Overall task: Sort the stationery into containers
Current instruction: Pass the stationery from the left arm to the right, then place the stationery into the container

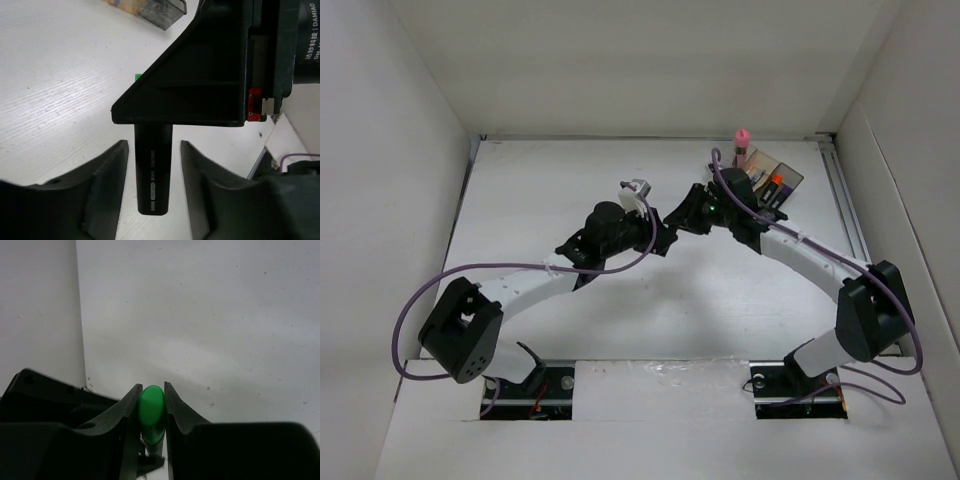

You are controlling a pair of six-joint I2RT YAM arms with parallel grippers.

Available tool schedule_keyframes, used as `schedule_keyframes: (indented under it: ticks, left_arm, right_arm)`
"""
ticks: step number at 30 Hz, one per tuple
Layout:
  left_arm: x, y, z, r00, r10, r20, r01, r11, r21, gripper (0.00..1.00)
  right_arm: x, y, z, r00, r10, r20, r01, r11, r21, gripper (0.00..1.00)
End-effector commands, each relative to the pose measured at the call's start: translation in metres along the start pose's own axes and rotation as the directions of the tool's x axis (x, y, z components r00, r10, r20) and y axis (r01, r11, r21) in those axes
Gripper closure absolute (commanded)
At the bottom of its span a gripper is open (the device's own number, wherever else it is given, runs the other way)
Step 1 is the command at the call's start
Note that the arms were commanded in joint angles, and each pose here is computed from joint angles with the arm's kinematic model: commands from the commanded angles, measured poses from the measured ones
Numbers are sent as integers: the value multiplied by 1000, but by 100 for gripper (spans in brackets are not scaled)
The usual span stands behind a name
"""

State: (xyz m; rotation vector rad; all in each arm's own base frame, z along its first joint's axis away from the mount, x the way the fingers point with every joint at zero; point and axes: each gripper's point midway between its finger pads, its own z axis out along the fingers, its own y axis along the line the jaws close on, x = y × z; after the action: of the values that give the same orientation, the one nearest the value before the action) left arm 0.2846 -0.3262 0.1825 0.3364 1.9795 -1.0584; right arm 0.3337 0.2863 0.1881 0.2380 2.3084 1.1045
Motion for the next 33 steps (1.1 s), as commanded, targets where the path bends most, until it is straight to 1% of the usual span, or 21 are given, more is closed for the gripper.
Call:
schedule_keyframes:
  ticks: [1,2,3,4,5,6,9,10,12,13,15,16,17,18,22,25,26,28,30,32,33]
  left_arm:
    - [-28,-11,-6,993,12,117,-16,999,31,54]
    - [-28,-11,-6,993,24,117,-28,999,29,45]
    - [-28,-10,-6,993,34,117,-37,999,28,34]
    - [-28,-10,-5,992,43,117,-46,999,27,29]
    - [-27,-11,-11,990,46,135,-52,998,37,22]
    - [-28,-12,-14,988,49,148,-56,997,44,1]
    - [-23,-6,-19,987,47,153,-51,998,22,0]
    - [-23,-5,-22,986,48,160,-51,999,16,0]
    - [-13,1,-25,986,58,159,-61,998,14,0]
    - [-10,5,-25,985,57,161,-58,998,1,0]
    - [-7,10,-25,984,85,159,-83,996,-20,0]
    - [-1,17,-24,987,91,136,-86,995,-43,0]
    - [1,22,-24,986,99,135,-91,994,-63,0]
    - [1,23,-24,985,108,134,-100,993,-65,0]
    - [7,19,-25,986,109,127,-106,994,-31,0]
    - [9,10,-23,988,111,112,-114,993,21,0]
    - [7,9,-23,986,122,111,-125,992,19,0]
    - [5,12,-24,985,122,119,-123,992,-2,0]
    - [6,17,-24,986,119,115,-117,993,-28,0]
    - [6,17,-24,986,119,115,-117,993,-28,0]
    - [9,20,-22,987,118,105,-115,993,-32,0]
  right_arm:
    - [-20,31,-2,999,-17,43,20,997,-71,91]
    - [-22,22,1,999,-4,39,6,999,-48,92]
    - [-31,23,-1,998,-2,65,5,999,-45,92]
    - [-43,18,-1,996,11,83,-8,999,-33,94]
    - [-49,12,0,996,21,87,-20,1000,-18,94]
    - [-58,10,-2,993,28,110,-27,1000,-6,94]
    - [-95,-6,-9,982,61,181,-67,997,28,94]
    - [-114,-22,-13,972,82,220,-97,994,58,95]
    - [-142,-33,-21,957,100,274,-125,989,77,95]
    - [-169,-44,-37,934,113,339,-153,984,93,96]
    - [-195,-65,-47,908,132,397,-196,973,125,96]
    - [-210,-72,-58,887,132,442,-211,968,135,96]
    - [-225,-90,-64,863,135,487,-245,954,170,96]
    - [-250,-106,-84,825,141,547,-283,941,185,96]
    - [-293,-172,-110,737,135,662,-419,860,290,96]
    - [-312,-196,-124,686,99,721,-475,811,341,97]
    - [-311,-209,-119,700,79,710,-478,791,382,97]
    - [-310,-227,-125,691,43,721,-513,733,447,97]
    - [-309,-243,-125,696,17,718,-527,692,494,97]
    - [-313,-248,-136,679,-14,734,-540,667,513,97]
    - [-307,-256,-132,696,-16,718,-535,655,533,97]
